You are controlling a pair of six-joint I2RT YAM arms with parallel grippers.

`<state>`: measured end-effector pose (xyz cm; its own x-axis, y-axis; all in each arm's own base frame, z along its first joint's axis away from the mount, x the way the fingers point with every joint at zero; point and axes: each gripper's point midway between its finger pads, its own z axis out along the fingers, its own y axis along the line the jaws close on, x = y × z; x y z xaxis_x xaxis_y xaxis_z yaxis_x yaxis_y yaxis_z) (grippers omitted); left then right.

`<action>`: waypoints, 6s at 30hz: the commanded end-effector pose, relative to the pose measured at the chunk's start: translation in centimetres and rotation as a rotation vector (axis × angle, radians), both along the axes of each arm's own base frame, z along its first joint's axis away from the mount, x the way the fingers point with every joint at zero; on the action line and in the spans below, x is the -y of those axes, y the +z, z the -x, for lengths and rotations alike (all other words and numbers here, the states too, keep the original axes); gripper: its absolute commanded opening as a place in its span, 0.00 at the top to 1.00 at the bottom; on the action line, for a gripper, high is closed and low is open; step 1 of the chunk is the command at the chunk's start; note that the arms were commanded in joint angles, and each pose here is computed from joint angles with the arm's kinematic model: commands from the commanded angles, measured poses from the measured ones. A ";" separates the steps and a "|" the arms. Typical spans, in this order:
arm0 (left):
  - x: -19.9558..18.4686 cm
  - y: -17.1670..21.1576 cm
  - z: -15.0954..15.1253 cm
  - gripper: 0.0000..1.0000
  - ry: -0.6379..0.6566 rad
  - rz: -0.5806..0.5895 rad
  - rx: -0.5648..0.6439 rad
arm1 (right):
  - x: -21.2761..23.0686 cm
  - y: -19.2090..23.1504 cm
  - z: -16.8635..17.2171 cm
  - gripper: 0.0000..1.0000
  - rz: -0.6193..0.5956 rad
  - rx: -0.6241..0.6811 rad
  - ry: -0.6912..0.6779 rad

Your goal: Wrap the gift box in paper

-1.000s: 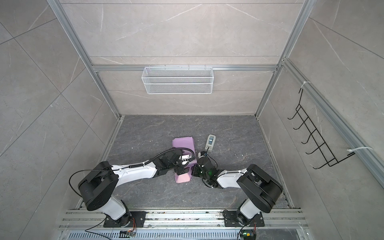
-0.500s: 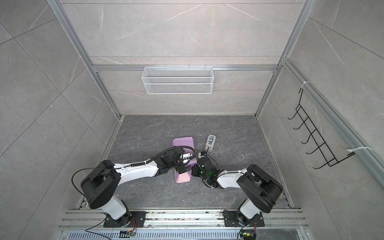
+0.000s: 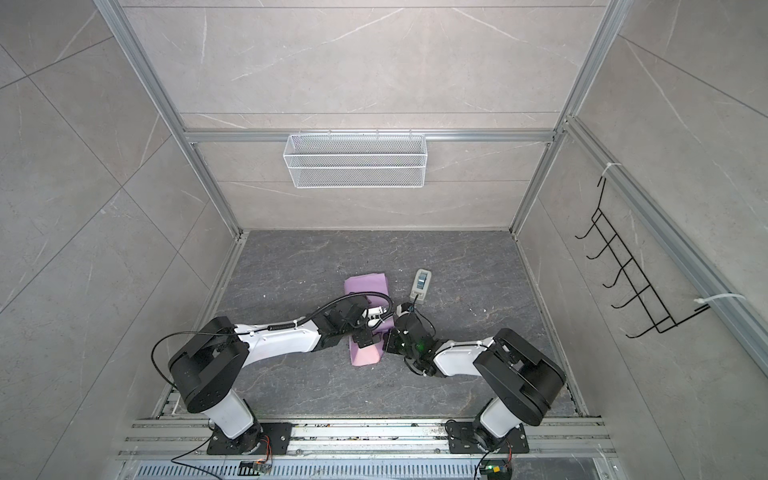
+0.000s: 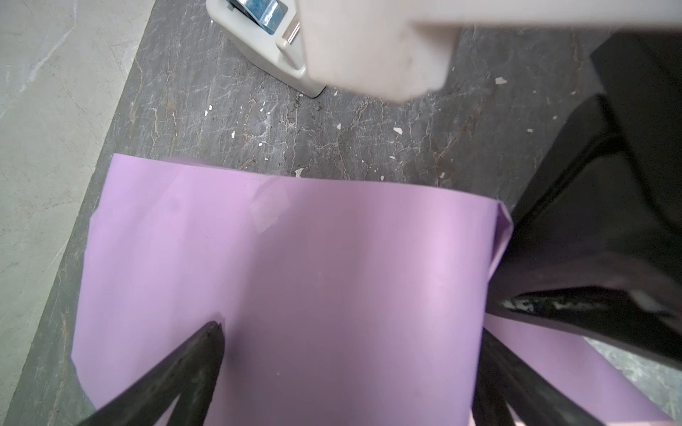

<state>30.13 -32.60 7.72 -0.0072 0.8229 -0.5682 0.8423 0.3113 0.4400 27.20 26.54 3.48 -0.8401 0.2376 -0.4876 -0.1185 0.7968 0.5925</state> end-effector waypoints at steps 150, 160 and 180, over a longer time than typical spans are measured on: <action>-1.0 -0.8 -0.9 0.01 0.022 -0.055 0.061 | -0.7 1.1 4.0 0.98 -0.154 0.059 0.051; -1.0 -0.8 -0.9 0.01 0.020 -0.057 0.061 | -3.0 0.0 1.3 0.98 -0.207 0.060 0.040; -1.1 -1.0 -0.9 0.01 0.019 -0.063 0.059 | -2.9 -2.7 0.6 0.99 -0.215 0.040 -0.010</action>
<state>30.83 -31.89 7.35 0.0213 0.8454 -0.5337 0.8089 0.2992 0.5061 26.89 30.25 2.19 -0.8086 0.3452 -0.4764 -0.1796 0.6263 0.7586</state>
